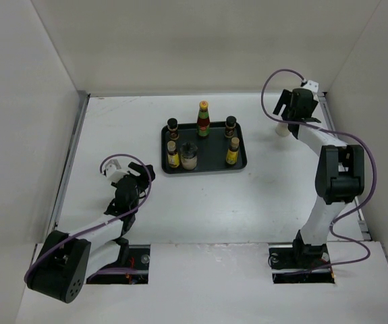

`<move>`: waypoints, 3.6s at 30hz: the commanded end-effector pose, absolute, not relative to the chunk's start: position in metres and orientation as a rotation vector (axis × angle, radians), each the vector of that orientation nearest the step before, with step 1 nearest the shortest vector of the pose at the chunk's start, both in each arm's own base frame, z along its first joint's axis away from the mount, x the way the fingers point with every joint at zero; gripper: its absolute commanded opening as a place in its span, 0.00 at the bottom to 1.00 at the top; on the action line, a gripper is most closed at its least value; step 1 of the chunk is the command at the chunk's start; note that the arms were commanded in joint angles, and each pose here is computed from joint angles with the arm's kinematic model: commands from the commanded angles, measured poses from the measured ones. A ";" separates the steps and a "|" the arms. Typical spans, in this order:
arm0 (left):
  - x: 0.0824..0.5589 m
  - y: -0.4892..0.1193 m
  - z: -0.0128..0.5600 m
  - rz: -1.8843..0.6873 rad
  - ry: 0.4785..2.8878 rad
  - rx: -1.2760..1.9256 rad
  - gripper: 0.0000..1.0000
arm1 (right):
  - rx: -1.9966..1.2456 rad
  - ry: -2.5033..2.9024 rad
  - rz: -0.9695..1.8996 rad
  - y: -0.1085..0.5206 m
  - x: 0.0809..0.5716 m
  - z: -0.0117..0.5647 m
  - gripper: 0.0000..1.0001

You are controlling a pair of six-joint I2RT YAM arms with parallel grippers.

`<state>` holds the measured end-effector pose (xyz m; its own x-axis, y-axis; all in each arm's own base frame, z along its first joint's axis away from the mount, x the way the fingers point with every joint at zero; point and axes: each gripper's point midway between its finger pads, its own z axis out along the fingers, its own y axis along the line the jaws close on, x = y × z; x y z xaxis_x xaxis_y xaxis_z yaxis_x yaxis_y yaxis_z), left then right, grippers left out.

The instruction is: Organize the condiment bottles

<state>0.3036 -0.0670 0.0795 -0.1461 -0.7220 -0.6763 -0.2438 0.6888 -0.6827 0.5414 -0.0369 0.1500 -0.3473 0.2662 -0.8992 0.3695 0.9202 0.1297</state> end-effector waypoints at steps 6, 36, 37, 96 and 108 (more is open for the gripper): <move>0.309 -0.071 0.093 -0.537 1.668 -0.773 0.71 | 0.491 1.938 -0.128 -0.049 0.558 0.148 0.84; 0.308 -0.069 0.098 -0.542 1.646 -0.775 0.71 | -0.126 1.552 0.409 0.257 0.433 0.344 0.51; 0.308 -0.069 0.099 -0.540 1.645 -0.776 0.71 | -0.147 1.561 0.414 0.262 0.432 0.340 0.51; 0.309 -0.072 0.096 -0.546 1.660 -0.767 0.71 | -0.294 1.689 0.348 0.301 0.410 0.249 0.80; 0.307 -0.050 0.100 -0.470 1.605 -0.822 1.00 | 0.257 1.424 0.256 0.164 0.363 0.300 1.00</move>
